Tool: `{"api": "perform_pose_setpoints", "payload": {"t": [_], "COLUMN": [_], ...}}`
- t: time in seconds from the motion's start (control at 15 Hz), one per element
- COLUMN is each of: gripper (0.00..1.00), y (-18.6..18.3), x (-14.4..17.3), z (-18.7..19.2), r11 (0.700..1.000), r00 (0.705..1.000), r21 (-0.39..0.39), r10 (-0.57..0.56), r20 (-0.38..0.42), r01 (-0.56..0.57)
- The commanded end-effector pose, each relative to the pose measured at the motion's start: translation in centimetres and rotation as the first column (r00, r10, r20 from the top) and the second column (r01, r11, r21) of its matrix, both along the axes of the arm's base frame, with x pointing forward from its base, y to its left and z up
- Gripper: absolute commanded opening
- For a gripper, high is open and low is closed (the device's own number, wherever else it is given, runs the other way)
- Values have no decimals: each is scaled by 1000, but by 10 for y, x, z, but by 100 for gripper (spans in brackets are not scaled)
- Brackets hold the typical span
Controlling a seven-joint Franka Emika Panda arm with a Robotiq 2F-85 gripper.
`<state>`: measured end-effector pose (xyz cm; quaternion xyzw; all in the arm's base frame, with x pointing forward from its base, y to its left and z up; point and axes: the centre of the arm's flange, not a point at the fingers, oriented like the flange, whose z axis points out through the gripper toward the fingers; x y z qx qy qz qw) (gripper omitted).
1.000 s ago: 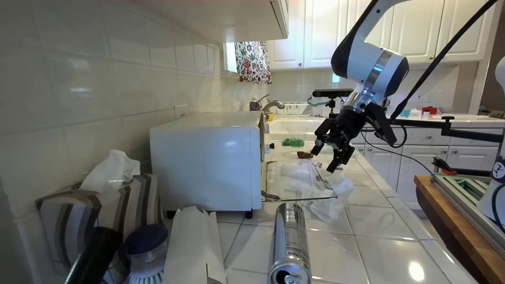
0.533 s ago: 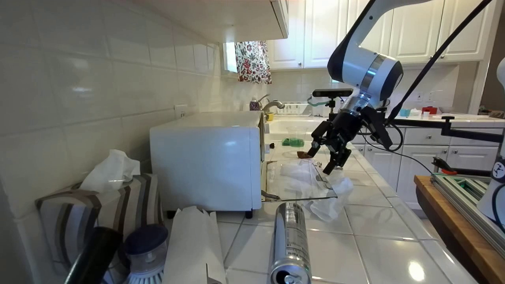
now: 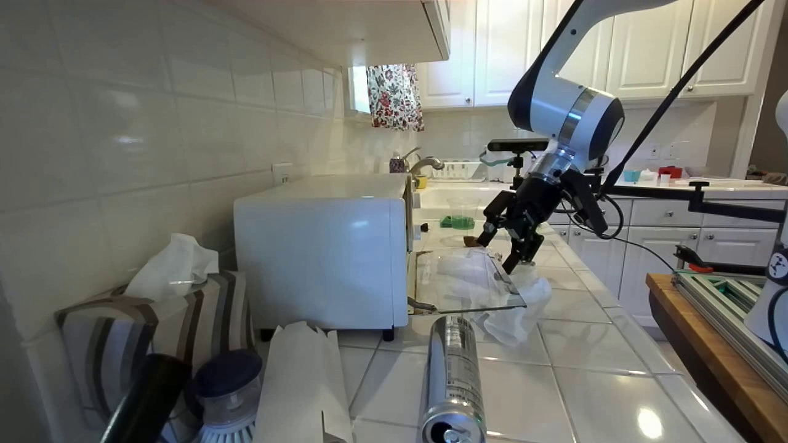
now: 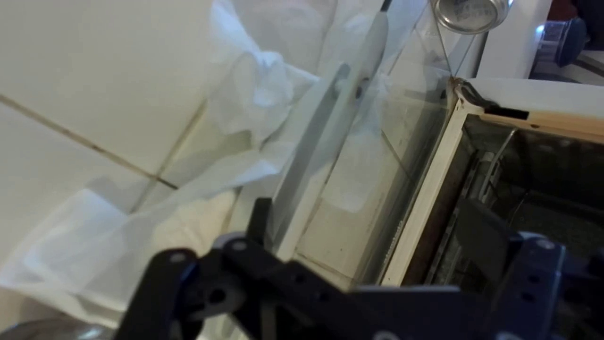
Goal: Close the door of the oven
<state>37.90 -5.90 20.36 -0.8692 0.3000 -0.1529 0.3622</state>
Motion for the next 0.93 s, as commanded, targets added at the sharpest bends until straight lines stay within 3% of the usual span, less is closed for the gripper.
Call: {"api": "perform_pose_setpoints", "payload": {"t": [0.0,0.87], "gripper": [100,100], "y": [6,22], "x": [4,10], "z": [5,67], "r11": [1000,997], "r00": [998,980], "r21": [-3,-44], "r10": [22,77], "r20": [63,182], "r01": [-22,-70]}}
